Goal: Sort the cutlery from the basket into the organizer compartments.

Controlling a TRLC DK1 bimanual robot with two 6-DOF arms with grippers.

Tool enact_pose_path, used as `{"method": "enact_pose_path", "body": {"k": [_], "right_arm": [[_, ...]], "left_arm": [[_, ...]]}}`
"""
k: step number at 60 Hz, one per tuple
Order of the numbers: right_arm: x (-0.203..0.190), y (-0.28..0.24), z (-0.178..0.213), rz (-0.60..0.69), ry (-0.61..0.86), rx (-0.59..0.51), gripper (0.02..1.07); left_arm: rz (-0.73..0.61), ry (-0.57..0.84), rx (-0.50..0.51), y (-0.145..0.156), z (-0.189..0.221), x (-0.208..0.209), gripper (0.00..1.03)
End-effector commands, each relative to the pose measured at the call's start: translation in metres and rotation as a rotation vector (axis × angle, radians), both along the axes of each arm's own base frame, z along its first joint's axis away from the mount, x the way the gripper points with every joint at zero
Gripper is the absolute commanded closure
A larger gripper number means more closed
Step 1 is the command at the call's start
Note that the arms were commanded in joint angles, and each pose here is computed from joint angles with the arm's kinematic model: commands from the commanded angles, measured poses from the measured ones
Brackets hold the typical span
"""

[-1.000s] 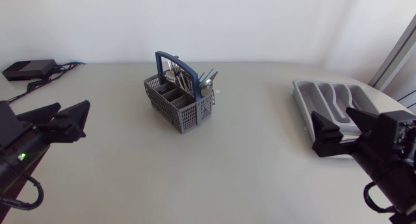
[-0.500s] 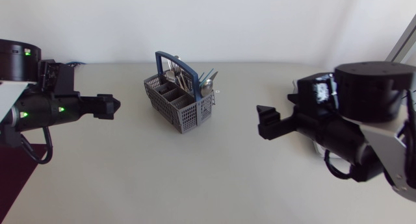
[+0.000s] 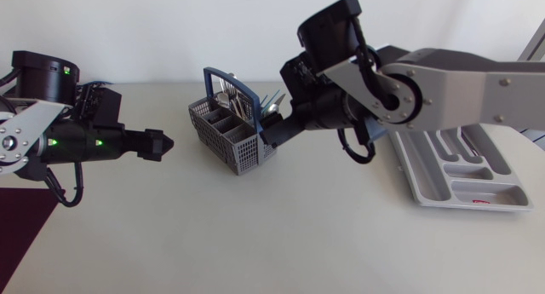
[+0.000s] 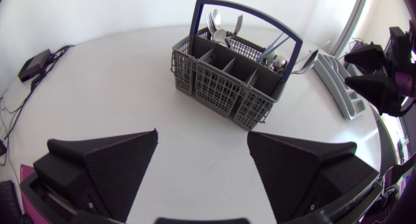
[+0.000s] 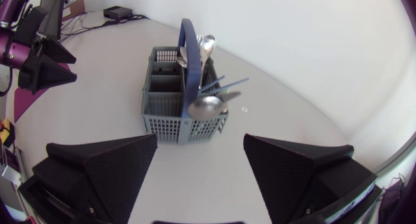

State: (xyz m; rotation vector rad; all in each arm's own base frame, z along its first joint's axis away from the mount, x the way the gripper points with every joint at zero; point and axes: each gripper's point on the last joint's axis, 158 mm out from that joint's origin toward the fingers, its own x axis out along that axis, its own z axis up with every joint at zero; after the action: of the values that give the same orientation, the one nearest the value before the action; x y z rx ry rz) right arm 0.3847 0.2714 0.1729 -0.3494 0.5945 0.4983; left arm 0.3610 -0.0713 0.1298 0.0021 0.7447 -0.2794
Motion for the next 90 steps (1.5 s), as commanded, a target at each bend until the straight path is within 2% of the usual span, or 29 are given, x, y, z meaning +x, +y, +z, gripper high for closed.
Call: {"method": "enact_pose_path", "body": {"k": [1, 18, 22, 31, 42, 55, 62, 72, 76, 90], "right_arm": [[0.012, 0.018, 0.011, 0.034, -0.019, -0.002, 0.13], [0.032, 0.05, 0.028, 0.088, 0.028, -0.003, 0.16], [0.037, 0.055, 0.023, 0.094, 0.037, -0.017, 0.17], [0.05, 0.065, 0.004, 0.1, 0.063, -0.035, 0.28], [0.071, 0.063, -0.019, 0.073, 0.095, -0.061, 0.31], [0.092, 0.06, -0.042, 0.048, 0.115, -0.079, 0.52], [0.098, 0.06, -0.046, 0.042, 0.11, -0.07, 0.74], [0.094, 0.065, -0.046, 0.08, 0.117, -0.026, 0.91], [0.09, 0.066, -0.042, 0.093, 0.105, -0.014, 0.96], [0.064, 0.05, -0.025, 0.113, 0.084, -0.015, 0.97]], "left_arm": [[-0.006, -0.026, 0.006, 0.003, 0.008, 0.007, 0.08], [-0.008, -0.024, 0.014, 0.005, 0.005, 0.005, 0.09], [-0.008, -0.023, 0.015, 0.005, 0.004, 0.006, 0.09], [-0.006, -0.024, 0.018, 0.007, 0.004, 0.005, 0.08], [-0.009, -0.024, 0.023, 0.007, 0.003, 0.004, 0.09], [-0.01, -0.027, 0.023, 0.007, 0.004, 0.003, 0.08], [-0.013, -0.024, 0.024, 0.007, 0.002, 0.002, 0.08], [-0.011, -0.031, 0.024, 0.007, 0.004, 0.001, 0.08], [-0.012, -0.029, 0.025, 0.007, 0.003, 0.0, 0.08], [-0.019, -0.032, 0.023, 0.005, 0.005, -0.002, 0.08]]}}
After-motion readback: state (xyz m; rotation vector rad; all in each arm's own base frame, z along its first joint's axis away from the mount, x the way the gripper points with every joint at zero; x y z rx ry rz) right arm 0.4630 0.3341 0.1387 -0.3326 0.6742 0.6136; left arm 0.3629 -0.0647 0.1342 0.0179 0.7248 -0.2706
